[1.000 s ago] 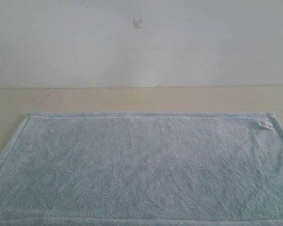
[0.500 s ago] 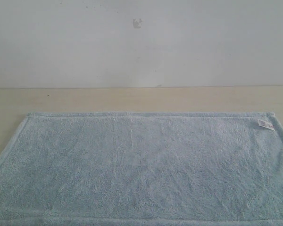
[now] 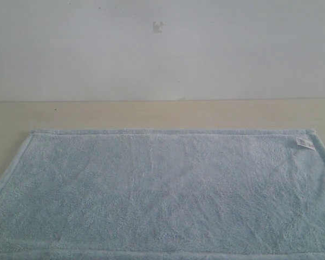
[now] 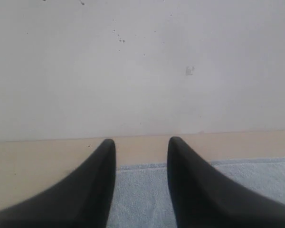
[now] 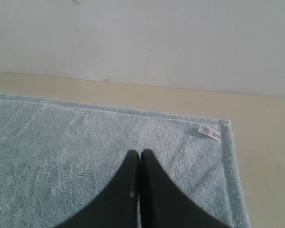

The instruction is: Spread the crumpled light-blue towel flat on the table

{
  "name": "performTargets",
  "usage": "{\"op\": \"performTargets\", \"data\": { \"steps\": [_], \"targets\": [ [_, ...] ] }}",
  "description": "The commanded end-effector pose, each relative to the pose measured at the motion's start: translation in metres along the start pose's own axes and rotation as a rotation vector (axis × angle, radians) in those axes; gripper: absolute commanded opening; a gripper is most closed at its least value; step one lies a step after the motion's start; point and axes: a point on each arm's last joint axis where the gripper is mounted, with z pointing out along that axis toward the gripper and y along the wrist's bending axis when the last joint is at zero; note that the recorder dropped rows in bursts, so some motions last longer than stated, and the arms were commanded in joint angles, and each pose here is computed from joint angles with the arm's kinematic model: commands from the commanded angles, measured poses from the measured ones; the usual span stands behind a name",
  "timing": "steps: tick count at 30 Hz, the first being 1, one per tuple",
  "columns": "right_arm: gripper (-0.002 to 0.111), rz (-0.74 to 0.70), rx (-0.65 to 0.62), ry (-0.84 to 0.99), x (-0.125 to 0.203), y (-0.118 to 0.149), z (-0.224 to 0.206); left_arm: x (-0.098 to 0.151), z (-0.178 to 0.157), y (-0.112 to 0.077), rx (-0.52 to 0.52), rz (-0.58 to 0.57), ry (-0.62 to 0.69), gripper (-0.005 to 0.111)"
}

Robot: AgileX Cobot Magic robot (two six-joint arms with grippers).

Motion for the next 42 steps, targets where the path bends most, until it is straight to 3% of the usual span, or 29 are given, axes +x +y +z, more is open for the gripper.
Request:
{"op": "performTargets", "data": {
  "steps": [1, 11, 17, 22, 42],
  "targets": [
    [0.000, -0.016, 0.004, -0.005, 0.000, 0.000, 0.000, 0.030, 0.003, 0.004, -0.004, -0.021, -0.040, 0.035],
    [0.000, -0.016, 0.004, -0.005, 0.000, 0.000, 0.000, 0.088, 0.029, 0.013, -0.039, -0.067, 0.051, 0.035],
    [0.000, -0.016, 0.004, -0.005, 0.000, 0.000, 0.000, 0.106, 0.035, 0.017, -0.063, -0.075, 0.036, 0.035],
    [0.000, -0.016, 0.004, -0.005, 0.000, 0.000, 0.000, 0.125, 0.039, 0.020, -0.081, -0.189, 0.054, 0.035],
    [0.000, -0.010, 0.003, -0.007, 0.000, 0.000, 0.000, 0.128, 0.040, 0.021, -0.084, -0.200, 0.062, 0.035]
  ]
}}
